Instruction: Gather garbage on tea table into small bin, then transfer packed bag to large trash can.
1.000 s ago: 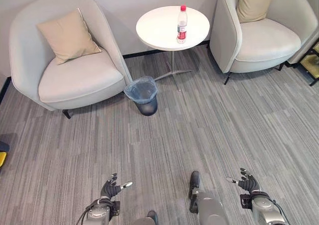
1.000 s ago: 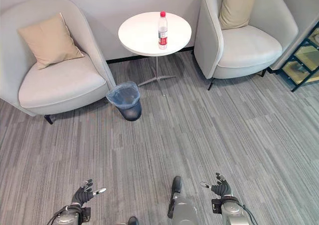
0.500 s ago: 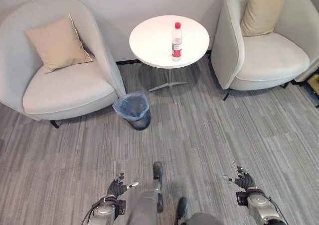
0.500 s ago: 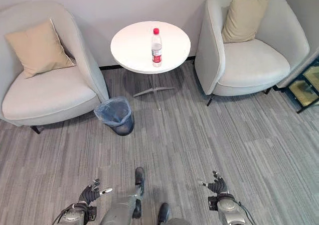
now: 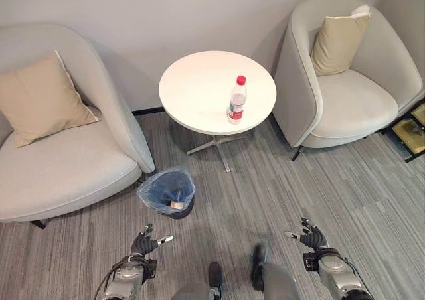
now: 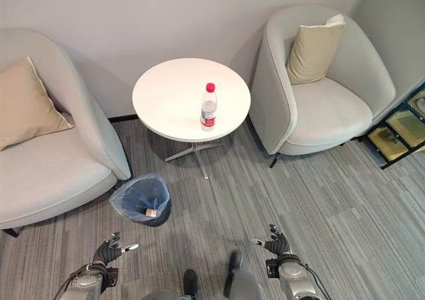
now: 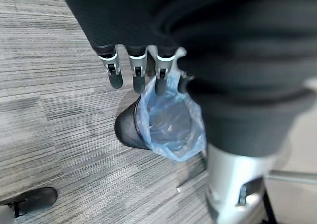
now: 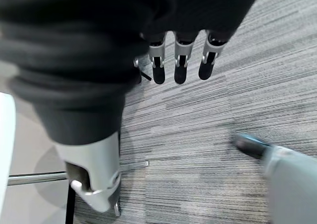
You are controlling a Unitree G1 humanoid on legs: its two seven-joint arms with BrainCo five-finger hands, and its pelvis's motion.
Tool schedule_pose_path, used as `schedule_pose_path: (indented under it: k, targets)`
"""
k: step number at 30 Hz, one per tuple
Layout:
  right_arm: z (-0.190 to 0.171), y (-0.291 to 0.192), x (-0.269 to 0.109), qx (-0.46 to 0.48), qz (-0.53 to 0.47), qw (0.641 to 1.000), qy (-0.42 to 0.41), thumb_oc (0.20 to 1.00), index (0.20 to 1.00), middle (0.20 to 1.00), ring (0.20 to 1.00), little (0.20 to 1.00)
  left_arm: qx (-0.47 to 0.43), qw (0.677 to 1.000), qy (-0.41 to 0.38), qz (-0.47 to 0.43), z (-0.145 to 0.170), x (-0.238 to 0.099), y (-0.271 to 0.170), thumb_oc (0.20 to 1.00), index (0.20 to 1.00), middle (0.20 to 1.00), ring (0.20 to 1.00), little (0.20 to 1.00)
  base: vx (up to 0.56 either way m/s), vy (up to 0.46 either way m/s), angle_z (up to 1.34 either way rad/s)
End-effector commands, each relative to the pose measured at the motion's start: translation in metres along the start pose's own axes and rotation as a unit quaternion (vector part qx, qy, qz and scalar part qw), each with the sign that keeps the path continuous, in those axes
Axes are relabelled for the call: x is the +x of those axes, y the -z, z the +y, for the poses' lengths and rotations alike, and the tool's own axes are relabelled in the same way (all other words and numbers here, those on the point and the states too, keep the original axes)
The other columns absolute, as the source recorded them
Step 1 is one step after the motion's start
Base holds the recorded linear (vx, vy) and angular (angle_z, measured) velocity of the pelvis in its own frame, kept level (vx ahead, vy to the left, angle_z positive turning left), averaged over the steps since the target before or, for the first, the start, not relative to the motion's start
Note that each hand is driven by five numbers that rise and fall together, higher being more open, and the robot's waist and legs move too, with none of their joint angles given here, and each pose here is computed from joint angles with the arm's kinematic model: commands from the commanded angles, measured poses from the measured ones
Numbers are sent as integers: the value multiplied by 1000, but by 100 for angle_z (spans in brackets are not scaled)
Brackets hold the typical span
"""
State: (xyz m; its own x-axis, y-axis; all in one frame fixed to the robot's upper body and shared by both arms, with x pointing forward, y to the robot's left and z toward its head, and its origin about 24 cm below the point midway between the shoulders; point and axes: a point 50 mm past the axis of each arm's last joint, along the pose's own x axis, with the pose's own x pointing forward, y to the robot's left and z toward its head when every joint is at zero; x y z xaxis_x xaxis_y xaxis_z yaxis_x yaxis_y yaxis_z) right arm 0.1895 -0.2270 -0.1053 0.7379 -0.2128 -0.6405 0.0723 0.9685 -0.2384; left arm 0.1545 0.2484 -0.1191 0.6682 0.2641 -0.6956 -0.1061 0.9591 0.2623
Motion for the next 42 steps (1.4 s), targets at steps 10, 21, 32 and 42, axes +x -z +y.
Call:
schedule_pose_path:
  k: [10, 21, 32, 42]
  targets:
    - [-34, -22, 4, -16, -47, 998, 40, 1000, 1000, 1000, 1000, 1000, -5, 999, 29, -18, -18, 5, -13, 1000, 1000, 1000, 1000, 1000, 376, -268, 68]
    - [-23, -22, 4, -28, -43, 998, 27, 1000, 1000, 1000, 1000, 1000, 0, 1000, 15, -4, -5, 3, -5, 1000, 1000, 1000, 1000, 1000, 229, 125, -8]
    - [-20, -59, 2, -119, -123, 985, 2, 1000, 1000, 1000, 1000, 1000, 6, 1000, -16, -26, 15, 6, -16, 1000, 1000, 1000, 1000, 1000, 73, 8, 16]
    - [-19, -90, -17, -218, -219, 951, -24, 1000, 1000, 1000, 1000, 1000, 21, 1000, 8, 0, 4, 0, 1, 1000, 1000, 1000, 1000, 1000, -9, -91, -2]
